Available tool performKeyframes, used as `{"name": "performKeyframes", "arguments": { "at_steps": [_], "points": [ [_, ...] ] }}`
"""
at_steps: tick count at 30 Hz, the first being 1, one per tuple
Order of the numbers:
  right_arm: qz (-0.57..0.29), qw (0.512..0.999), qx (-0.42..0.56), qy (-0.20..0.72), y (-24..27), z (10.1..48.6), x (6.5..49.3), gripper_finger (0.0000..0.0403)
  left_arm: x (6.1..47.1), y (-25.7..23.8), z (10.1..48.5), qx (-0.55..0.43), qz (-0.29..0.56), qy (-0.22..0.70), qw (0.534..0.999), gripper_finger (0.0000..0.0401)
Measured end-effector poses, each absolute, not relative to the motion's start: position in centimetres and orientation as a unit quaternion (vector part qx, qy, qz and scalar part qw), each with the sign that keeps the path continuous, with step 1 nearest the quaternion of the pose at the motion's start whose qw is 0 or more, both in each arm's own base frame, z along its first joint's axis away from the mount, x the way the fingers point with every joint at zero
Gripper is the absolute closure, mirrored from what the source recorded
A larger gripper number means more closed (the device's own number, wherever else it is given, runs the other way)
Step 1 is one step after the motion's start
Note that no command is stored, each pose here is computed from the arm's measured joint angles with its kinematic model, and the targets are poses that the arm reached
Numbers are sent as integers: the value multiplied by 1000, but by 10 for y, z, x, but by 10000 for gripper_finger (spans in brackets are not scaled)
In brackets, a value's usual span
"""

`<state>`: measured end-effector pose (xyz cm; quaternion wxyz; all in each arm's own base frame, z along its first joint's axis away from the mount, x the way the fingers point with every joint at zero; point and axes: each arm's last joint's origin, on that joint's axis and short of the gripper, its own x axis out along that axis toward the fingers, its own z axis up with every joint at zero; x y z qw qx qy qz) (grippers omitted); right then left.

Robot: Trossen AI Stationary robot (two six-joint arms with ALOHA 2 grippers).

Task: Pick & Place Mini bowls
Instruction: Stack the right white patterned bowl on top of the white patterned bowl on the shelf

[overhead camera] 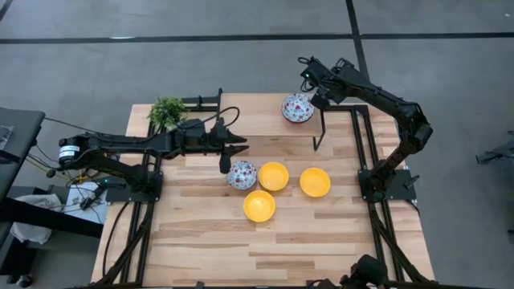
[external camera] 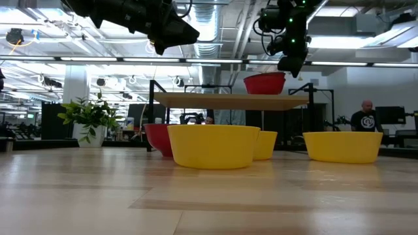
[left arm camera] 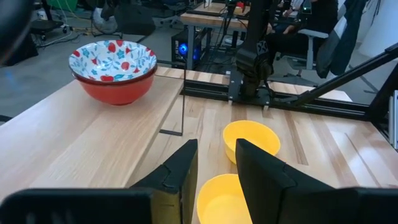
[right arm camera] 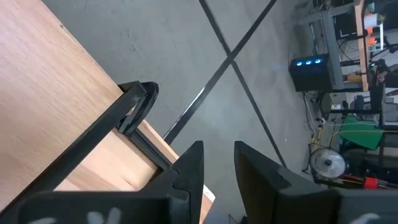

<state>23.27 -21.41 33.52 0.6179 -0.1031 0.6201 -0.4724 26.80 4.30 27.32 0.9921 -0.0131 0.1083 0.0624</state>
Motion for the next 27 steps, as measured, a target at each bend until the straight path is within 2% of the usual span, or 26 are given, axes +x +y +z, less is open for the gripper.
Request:
{"name": "performKeyframes", "arguments": {
  "at_steps": [27],
  "points": [
    [-504, 615, -91, 599, -217, 337, 232, 327, 268, 43, 273, -13, 62, 108, 992, 293]
  ]
}}
